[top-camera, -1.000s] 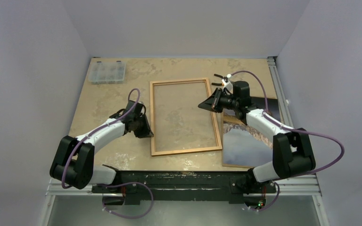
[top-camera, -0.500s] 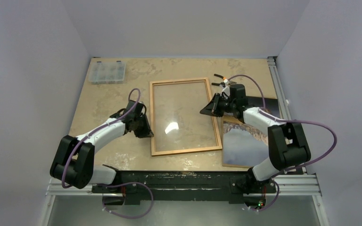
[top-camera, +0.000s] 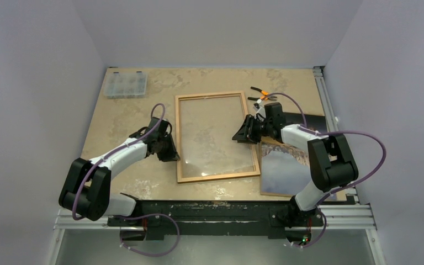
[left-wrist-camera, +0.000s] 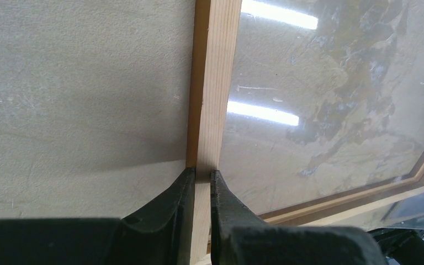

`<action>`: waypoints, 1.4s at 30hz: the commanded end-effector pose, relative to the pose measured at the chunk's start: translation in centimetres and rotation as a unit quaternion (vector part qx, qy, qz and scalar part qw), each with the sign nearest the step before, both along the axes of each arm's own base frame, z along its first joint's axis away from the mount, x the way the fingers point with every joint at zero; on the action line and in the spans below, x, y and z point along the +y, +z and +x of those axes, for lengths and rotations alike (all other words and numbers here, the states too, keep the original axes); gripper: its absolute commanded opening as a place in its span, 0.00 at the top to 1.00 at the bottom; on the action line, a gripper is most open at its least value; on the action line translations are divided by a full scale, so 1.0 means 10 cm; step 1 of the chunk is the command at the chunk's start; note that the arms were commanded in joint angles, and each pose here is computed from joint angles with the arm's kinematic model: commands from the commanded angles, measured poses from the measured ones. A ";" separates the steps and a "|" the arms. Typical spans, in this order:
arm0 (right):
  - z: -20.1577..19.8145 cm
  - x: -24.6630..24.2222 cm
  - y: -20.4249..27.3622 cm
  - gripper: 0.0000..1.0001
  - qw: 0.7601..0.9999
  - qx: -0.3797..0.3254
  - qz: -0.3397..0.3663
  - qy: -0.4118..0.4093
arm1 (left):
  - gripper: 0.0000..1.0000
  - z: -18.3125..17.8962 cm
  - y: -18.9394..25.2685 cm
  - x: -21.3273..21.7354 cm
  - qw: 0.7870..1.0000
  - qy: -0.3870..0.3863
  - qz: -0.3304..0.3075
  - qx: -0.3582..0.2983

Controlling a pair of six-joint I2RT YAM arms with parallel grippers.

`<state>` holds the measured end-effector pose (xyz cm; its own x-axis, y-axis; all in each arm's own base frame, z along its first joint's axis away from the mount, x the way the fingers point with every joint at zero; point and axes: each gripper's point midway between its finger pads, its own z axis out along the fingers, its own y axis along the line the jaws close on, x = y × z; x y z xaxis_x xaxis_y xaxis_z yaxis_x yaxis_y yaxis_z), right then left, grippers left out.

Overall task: Put the photo into the frame
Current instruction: Adjust the photo frame item on the photo frame.

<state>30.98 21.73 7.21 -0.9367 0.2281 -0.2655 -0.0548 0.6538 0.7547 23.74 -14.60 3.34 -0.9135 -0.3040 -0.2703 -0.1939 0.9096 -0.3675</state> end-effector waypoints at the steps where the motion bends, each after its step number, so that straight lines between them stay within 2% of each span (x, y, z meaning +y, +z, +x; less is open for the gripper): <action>1: 0.09 0.03 0.10 0.58 0.999 -0.029 -0.010 0.016 | 0.91 -0.23 -0.31 0.19 0.997 -0.010 0.064 0.047; 9: 0.11 -0.02 0.02 0.41 0.999 -0.026 -0.040 0.013 | 0.91 -0.24 -0.32 0.19 0.997 -0.011 0.066 0.048; 15: 0.14 -0.08 -0.06 0.32 0.997 -0.028 -0.076 0.010 | 0.91 -0.24 -0.32 0.19 0.996 -0.011 0.068 0.049; 26: 0.16 -0.20 -0.16 0.30 0.989 -0.035 -0.142 0.002 | 0.91 -0.24 -0.33 0.19 0.996 -0.012 0.071 0.051; 42: 0.18 -0.21 -0.16 0.28 0.967 -0.066 -0.247 0.007 | 0.91 -0.24 -0.33 0.19 0.996 -0.013 0.073 0.051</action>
